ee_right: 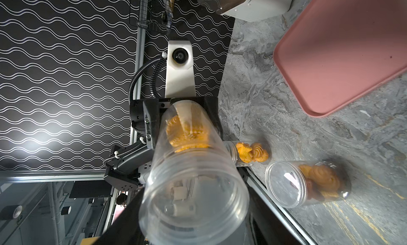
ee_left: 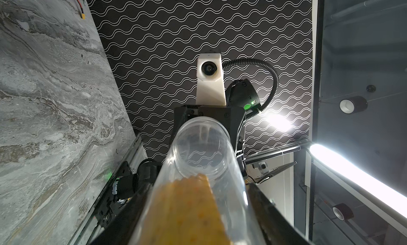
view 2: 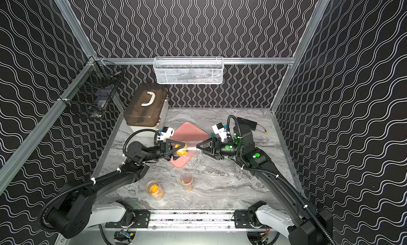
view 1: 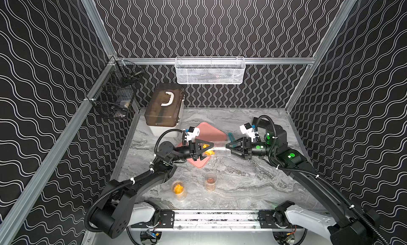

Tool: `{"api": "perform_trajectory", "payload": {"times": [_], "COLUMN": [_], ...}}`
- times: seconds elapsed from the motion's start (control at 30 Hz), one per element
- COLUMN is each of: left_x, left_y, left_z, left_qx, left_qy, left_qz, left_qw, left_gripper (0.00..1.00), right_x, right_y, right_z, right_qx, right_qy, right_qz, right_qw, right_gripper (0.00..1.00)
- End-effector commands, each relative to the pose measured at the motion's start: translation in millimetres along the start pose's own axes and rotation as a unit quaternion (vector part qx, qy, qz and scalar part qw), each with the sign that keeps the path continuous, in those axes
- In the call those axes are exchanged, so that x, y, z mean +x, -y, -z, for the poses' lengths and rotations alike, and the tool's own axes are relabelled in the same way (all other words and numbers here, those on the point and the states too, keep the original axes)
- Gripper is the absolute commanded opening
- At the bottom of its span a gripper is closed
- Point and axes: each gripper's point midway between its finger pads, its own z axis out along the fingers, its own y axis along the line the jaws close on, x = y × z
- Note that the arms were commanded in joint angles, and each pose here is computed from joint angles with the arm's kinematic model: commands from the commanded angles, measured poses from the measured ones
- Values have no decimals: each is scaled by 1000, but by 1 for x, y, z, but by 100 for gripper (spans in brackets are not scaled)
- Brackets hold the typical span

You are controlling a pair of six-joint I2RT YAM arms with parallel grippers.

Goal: Pour the cookies out of the jar
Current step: Unscrew the lid from the jar.

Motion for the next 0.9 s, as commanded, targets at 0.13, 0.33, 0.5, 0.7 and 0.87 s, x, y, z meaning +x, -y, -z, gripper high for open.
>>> {"api": "perform_trajectory", "payload": {"times": [0.13,0.33,0.5,0.7,0.87], "left_x": [-5,-8,-9,-12,-15], "left_y": [12,11,9,8,8], "left_z": [9,11,13,15,20], "left_qx": [14,20,18,18,18], "left_qy": [9,12,15,17,21], "left_qz": [-13,-8,-7,-6,-6], "left_qw": [1000,1000,1000,1000,1000], "left_gripper": [35,34,34,33,33], "right_x": [-4,-5,-5,-10,-24], "right_y": [2,5,5,7,32], "right_z": [3,3,4,13,31], "right_qx": [12,18,21,42,127], "right_qy": [11,10,10,22,59], "right_qz": [16,24,28,33,14], "right_qw": [1000,1000,999,998,990], "right_gripper": [61,61,61,61,62]}}
